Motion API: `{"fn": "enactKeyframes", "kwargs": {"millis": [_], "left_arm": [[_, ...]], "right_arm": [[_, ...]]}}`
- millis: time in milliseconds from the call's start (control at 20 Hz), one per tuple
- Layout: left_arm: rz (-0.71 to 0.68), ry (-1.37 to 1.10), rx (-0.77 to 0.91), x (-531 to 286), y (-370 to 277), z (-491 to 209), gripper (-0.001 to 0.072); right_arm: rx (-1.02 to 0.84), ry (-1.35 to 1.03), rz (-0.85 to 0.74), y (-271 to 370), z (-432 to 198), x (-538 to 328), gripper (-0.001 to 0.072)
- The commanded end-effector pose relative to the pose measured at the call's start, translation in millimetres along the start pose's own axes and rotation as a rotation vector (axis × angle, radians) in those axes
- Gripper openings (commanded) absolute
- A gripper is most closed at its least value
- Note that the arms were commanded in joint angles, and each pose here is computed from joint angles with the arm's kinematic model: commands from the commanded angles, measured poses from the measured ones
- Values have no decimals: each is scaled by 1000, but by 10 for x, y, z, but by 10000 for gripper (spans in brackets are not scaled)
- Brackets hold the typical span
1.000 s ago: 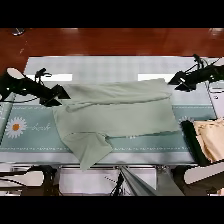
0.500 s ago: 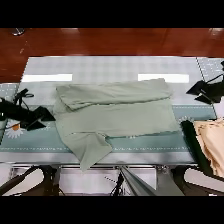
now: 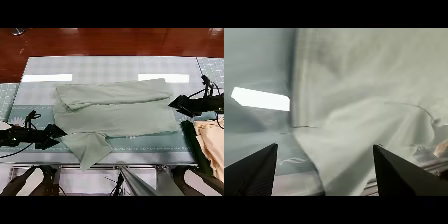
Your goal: Fold the shirts.
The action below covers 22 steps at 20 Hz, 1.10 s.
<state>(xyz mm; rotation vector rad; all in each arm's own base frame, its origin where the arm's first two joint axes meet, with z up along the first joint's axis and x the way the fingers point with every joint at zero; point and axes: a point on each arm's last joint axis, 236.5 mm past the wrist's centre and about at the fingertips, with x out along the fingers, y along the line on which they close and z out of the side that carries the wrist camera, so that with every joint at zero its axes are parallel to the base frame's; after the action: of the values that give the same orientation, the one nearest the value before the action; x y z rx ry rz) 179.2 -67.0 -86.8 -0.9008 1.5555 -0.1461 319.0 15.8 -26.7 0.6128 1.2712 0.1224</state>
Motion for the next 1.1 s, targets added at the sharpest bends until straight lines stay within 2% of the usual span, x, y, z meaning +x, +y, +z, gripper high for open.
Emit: {"fn": "enactKeyframes", "kwargs": {"millis": [0,250,350,600,800,1050], "left_arm": [[-43,30,49,127,-174,-114,707],[82,70,124,224,-13,-212,706],[89,86,120,221,4,-249,706],[8,103,115,227,-187,-302,706],[1,142,97,258,-165,-413,706],[-144,24,36,451,-436,-251,705]], "right_arm": [[7,13,22,118,-65,44,620],[20,17,22,116,-74,42,620],[21,18,22,118,-77,42,620],[27,22,23,119,-85,42,620],[26,21,22,117,-83,42,620],[27,21,22,117,-83,42,620]]}}
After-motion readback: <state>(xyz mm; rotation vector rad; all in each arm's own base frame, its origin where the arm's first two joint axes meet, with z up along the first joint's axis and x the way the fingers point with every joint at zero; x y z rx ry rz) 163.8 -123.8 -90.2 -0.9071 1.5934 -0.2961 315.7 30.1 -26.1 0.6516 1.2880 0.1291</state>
